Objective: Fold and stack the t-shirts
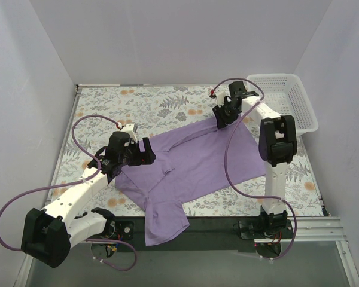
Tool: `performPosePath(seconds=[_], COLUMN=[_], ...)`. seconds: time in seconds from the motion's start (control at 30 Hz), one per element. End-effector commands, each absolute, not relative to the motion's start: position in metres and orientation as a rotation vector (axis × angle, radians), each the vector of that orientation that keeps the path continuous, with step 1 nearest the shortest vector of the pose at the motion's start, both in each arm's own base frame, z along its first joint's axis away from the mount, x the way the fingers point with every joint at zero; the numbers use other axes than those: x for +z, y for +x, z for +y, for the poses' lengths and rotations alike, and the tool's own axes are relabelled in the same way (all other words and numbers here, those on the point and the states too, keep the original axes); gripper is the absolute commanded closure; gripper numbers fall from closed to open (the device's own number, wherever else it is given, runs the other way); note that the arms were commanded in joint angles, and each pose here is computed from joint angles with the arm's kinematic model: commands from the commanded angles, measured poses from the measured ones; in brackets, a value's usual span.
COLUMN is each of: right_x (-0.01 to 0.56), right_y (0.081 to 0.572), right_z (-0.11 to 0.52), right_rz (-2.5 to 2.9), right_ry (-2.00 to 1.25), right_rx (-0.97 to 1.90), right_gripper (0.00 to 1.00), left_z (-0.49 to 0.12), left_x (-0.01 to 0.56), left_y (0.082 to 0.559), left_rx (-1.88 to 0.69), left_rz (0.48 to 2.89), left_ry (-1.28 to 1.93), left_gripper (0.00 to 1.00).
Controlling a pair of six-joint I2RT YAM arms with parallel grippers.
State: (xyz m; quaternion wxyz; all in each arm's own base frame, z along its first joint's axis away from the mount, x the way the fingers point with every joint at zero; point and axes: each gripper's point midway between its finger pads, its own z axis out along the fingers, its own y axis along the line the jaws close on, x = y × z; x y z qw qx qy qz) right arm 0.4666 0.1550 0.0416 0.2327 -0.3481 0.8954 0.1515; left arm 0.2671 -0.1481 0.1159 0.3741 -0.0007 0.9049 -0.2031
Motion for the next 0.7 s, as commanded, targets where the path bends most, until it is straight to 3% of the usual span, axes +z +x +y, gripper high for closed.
performPosePath(seconds=[0.0, 0.4, 0.67], right_x=[0.066, 0.059, 0.098], right_y=[0.464, 0.431, 0.407], right_z=[0.153, 0.134, 0.148], right_rz=[2.398, 2.437, 2.296], right_ry=[-0.97, -0.983, -1.066], right_rx=[0.406, 0.438, 0.629], right_gripper=[0.54, 0.54, 0.53], left_z=[-0.149, -0.149, -0.152], left_x=[0.123, 0.124, 0.124], left_y=[0.271, 0.271, 0.272], left_rx=[-0.523, -0.525, -0.539], left_rz=[2.291, 2.288, 2.289], left_ry=[0.011, 0.012, 0.015], left_gripper=[0.14, 0.14, 0.14])
